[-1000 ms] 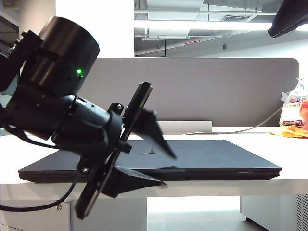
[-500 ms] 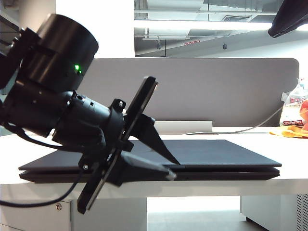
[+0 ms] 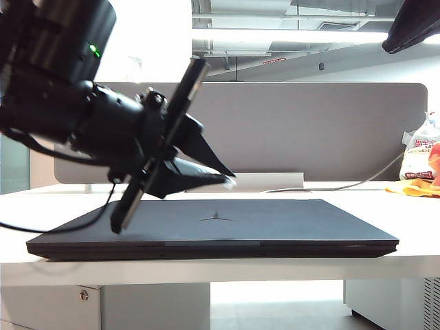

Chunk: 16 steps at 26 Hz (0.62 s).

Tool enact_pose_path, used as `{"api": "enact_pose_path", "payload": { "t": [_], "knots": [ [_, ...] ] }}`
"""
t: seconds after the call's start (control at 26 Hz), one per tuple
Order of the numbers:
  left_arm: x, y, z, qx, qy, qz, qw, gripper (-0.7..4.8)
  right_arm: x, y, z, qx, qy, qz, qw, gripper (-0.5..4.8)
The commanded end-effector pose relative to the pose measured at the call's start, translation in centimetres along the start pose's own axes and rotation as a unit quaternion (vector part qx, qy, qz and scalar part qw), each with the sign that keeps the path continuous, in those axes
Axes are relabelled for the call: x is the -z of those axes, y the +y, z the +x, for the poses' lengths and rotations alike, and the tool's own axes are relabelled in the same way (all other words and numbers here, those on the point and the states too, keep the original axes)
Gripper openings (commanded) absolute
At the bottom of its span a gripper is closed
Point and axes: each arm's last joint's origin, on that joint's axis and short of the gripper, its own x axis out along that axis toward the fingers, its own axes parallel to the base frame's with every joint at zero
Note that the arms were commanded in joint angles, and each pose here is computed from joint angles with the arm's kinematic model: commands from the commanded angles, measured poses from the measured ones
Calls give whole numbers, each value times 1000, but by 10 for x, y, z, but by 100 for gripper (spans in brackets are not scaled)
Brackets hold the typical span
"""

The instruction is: Open the lid of the laptop and use the keypad to enter the password "123".

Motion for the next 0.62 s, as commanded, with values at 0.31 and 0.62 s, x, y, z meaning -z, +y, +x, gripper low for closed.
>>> {"api": "enact_pose_path", "payload": {
  "t": [0.31,0.62],
  "knots": [
    [39,-6,1,-27,43,-77,996,221,1,1,0,0,5,-2,1000,-9],
    [50,5,-8,-47,-54,-153,986,214,0,1,0,0,3,-3,1000,-9]
  ]
}}
